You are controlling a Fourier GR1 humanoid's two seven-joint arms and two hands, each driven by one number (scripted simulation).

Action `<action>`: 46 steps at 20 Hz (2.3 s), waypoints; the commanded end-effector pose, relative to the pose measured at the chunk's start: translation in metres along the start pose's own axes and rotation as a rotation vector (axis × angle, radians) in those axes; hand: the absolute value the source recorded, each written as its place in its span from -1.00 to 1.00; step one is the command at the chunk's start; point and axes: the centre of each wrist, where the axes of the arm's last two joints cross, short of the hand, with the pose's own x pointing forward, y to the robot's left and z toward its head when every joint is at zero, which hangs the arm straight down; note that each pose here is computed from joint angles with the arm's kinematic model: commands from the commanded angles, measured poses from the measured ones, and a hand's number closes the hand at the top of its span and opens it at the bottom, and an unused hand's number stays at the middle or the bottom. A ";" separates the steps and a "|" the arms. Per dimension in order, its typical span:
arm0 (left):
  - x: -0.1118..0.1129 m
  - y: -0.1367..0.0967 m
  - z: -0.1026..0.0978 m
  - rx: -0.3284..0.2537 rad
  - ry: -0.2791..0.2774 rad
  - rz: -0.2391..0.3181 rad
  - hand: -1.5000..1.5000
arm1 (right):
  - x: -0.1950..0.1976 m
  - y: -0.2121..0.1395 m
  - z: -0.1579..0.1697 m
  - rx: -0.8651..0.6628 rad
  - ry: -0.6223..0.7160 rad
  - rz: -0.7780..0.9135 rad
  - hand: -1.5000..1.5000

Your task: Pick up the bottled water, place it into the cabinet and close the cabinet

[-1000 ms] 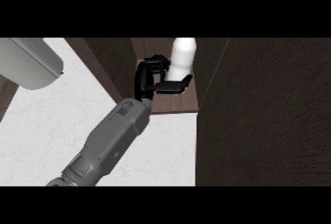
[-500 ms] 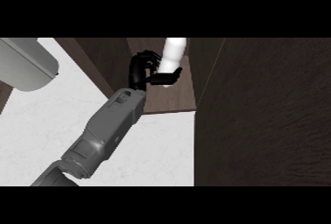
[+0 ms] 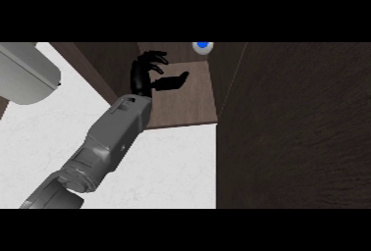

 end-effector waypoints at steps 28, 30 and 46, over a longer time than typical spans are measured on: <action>0.037 -0.028 0.002 -0.195 -0.225 0.317 -1.00 | 0.027 0.005 0.001 0.030 -0.012 -0.063 -1.00; 0.033 -0.027 0.006 -0.223 -0.227 0.327 -1.00 | 0.028 0.004 0.005 -0.001 0.016 -0.072 -1.00; 0.007 -0.030 0.099 -0.455 -0.203 0.612 -1.00 | 0.028 0.017 -0.002 -0.010 0.031 -0.051 -1.00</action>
